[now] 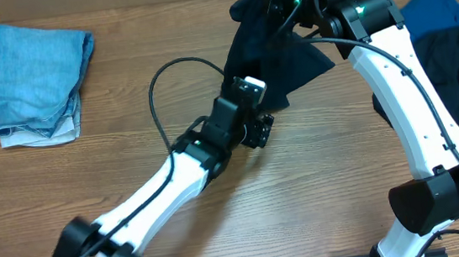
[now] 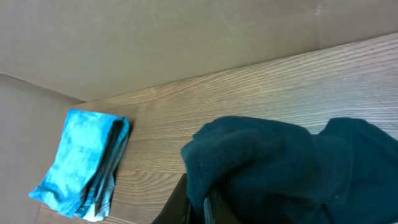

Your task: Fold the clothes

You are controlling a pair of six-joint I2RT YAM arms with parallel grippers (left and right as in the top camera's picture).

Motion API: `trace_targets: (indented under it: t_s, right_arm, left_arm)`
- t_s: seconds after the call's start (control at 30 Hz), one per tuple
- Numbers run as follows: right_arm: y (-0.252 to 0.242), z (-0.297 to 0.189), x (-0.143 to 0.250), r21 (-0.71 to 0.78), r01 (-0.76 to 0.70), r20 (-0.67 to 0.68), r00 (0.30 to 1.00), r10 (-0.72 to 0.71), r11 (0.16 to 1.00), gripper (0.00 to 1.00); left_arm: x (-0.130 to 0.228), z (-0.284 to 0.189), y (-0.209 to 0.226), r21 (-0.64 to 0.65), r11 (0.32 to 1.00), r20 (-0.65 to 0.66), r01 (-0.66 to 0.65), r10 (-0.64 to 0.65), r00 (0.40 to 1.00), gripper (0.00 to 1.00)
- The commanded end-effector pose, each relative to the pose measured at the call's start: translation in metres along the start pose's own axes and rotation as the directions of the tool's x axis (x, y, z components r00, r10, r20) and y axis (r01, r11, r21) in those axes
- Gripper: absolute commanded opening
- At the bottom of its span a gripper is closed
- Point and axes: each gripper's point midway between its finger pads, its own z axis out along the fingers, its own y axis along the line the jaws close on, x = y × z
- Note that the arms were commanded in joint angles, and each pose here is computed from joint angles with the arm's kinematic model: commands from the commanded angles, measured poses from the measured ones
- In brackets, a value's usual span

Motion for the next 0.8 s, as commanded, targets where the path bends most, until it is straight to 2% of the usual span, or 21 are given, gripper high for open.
trace_targets:
  t_s: [0.0, 0.1, 0.13, 0.17, 0.2, 0.23, 0.27, 0.37, 0.43, 0.57, 0.67, 0.73, 0.77]
  right_arm:
    - [0.01, -0.004, -0.006, -0.043, -0.001, 0.014, 1.0, 0.002, 0.999, 0.04]
    - [0.012, -0.004, -0.005, -0.052, -0.001, 0.009, 1.0, 0.001, 0.999, 0.04]
    - [0.012, -0.004, -0.005, -0.052, -0.001, 0.009, 1.0, 0.001, 0.999, 0.04]
    - [0.012, -0.004, -0.005, -0.052, -0.001, 0.009, 1.0, 0.002, 0.999, 0.04]
    - [0.012, -0.004, -0.006, -0.052, -0.001, 0.009, 1.0, 0.001, 0.999, 0.04]
    - [0.012, -0.004, -0.006, -0.052, -0.001, 0.009, 1.0, 0.001, 0.999, 0.04]
    - [0.012, -0.004, -0.006, -0.053, 0.0, 0.011, 1.0, 0.001, 0.999, 0.04]
    - [0.015, -0.005, -0.013, -0.064, 0.006, 0.039, 0.999, -0.003, 0.998, 0.04]
    - [0.009, -0.005, -0.026, -0.034, 0.006, 0.095, 0.995, -0.003, 0.999, 0.04]
    - [-0.003, -0.01, -0.051, 0.052, -0.001, 0.216, 0.976, -0.01, 0.999, 0.04]
    - [-0.018, -0.014, -0.064, 0.138, -0.023, 0.289, 0.957, -0.018, 0.99, 0.05]
    - [-0.031, -0.019, -0.072, 0.207, -0.037, 0.33, 0.943, -0.035, 0.978, 0.29]
    - [-0.041, -0.023, -0.078, 0.249, -0.046, 0.351, 0.935, -0.045, 0.968, 0.36]
  left_arm:
    - [-0.005, 0.026, 0.003, -0.014, 0.986, 0.037, 0.166, -0.166, 0.986, 0.75]
    - [0.002, 0.048, 0.003, -0.011, 0.977, 0.039, 0.215, -0.214, 0.976, 0.64]
    - [0.005, 0.054, 0.001, -0.002, 0.977, 0.036, 0.213, -0.213, 0.976, 0.57]
    - [0.007, 0.058, 0.001, -0.002, 0.977, 0.033, 0.214, -0.214, 0.976, 0.54]
    - [0.009, 0.06, 0.001, -0.004, 0.977, 0.029, 0.213, -0.213, 0.977, 0.45]
    - [0.011, 0.06, 0.002, -0.006, 0.977, 0.023, 0.213, -0.213, 0.977, 0.17]
    - [0.01, 0.06, 0.001, -0.002, 0.977, 0.024, 0.213, -0.213, 0.977, 0.04]
    - [-0.011, 0.03, -0.01, 0.063, 0.976, 0.048, 0.206, -0.209, 0.977, 0.04]
    - [-0.033, -0.013, -0.008, 0.065, 0.983, 0.096, 0.171, -0.177, 0.98, 0.04]
    - [-0.076, -0.12, 0.027, -0.108, 0.985, 0.293, 0.131, -0.094, 0.951, 0.04]
    - [-0.089, -0.172, 0.047, -0.228, 0.969, 0.381, 0.092, 0.002, 0.924, 0.04]
    - [-0.089, -0.182, 0.057, -0.294, 0.952, 0.387, 0.087, 0.035, 0.921, 0.04]
    - [-0.088, -0.185, 0.066, -0.344, 0.934, 0.382, 0.093, 0.049, 0.923, 0.04]
